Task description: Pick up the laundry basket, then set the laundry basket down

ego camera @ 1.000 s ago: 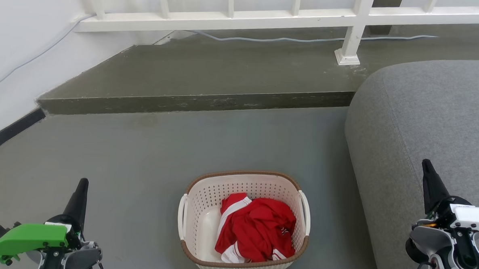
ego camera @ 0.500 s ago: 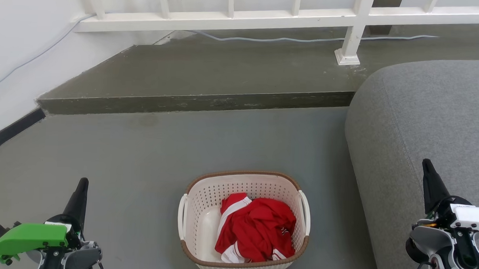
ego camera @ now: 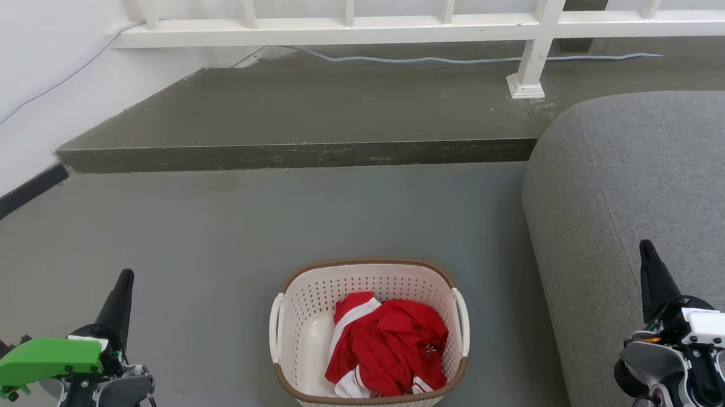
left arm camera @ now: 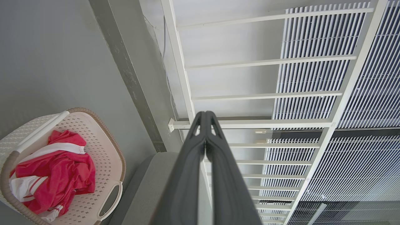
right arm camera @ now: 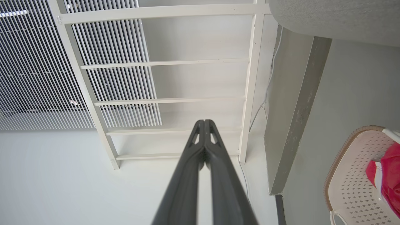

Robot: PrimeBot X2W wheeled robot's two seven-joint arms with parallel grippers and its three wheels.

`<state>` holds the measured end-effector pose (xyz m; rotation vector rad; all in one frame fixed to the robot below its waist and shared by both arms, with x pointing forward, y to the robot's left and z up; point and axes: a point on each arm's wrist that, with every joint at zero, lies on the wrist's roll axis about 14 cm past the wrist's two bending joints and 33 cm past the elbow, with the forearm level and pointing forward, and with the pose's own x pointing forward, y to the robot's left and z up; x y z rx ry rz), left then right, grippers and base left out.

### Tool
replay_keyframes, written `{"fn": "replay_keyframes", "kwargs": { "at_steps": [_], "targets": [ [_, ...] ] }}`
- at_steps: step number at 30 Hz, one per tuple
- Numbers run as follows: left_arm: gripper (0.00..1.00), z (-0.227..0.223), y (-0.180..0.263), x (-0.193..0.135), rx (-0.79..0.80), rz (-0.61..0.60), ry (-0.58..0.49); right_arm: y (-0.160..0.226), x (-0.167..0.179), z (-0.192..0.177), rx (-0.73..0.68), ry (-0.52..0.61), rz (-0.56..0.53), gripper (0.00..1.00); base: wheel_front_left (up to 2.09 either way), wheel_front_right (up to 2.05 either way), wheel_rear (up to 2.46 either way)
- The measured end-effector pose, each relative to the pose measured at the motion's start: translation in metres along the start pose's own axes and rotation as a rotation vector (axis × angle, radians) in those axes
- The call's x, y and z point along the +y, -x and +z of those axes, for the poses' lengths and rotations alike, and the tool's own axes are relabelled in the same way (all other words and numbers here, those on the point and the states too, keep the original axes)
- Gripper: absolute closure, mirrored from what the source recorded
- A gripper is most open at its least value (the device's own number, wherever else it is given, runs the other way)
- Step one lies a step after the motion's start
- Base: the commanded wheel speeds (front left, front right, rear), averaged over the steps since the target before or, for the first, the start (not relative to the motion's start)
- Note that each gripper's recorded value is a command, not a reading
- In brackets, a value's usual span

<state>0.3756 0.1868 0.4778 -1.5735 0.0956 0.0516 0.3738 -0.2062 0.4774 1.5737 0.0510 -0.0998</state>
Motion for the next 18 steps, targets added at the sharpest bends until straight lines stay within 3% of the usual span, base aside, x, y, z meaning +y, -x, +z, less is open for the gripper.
{"fn": "replay_keyframes", "kwargs": {
  "at_steps": [18],
  "targets": [
    [1.0,0.0,0.0,0.0,0.0,0.0,0.0,-0.0001,0.0001,0.0004,-0.001,-0.001,0.0,1.0,0.0,0.0,0.0]
  ]
}}
